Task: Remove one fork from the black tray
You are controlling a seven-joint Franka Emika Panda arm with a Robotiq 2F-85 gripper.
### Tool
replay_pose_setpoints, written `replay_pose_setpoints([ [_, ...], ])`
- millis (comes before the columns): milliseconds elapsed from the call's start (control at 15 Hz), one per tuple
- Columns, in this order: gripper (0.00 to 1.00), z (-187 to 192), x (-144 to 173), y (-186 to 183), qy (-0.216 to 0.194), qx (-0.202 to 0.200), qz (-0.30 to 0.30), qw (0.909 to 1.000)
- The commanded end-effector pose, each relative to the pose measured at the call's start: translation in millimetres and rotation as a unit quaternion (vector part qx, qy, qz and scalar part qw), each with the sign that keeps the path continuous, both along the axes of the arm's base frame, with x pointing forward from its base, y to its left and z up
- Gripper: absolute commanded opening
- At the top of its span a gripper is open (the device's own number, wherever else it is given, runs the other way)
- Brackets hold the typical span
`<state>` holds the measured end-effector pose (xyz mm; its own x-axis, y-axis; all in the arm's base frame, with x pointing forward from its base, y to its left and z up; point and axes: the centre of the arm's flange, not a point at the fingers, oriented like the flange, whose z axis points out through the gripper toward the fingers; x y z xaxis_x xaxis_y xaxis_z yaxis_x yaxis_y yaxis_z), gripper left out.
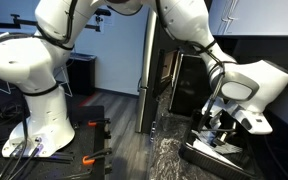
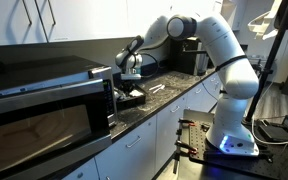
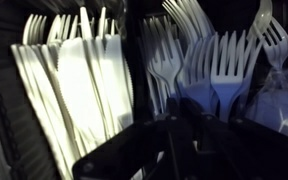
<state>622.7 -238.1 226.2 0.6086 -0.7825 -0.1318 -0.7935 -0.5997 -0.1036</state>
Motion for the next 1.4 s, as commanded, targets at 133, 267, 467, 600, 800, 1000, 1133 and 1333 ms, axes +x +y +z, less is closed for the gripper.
replay_pose_setpoints([
  [133, 0.09, 15.9, 4.2, 1.6, -0.018, -0.005, 0.01, 0.9998],
  [267, 0.08, 15.7, 6.5, 0.8, -0.019, -0.005, 0.011, 0.9997],
  [467, 0.09, 14.3, 8.9, -0.2, -0.021, -0.004, 0.014, 0.9997],
  [600, 0.08, 12.6, 11.2, -0.5, -0.02, -0.003, 0.016, 0.9997],
  [800, 0.09, 15.8, 11.2, 2.8, -0.025, -0.005, 0.02, 0.9995],
  [1000, 0.09, 17.8, 11.8, 4.4, -0.029, -0.007, 0.027, 0.9992],
  [1133, 0.1, 17.1, 12.9, 4.3, -0.03, -0.007, 0.027, 0.9991],
  [1333, 0.18, 14.5, 15.4, 3.9, -0.028, -0.004, 0.028, 0.9992],
])
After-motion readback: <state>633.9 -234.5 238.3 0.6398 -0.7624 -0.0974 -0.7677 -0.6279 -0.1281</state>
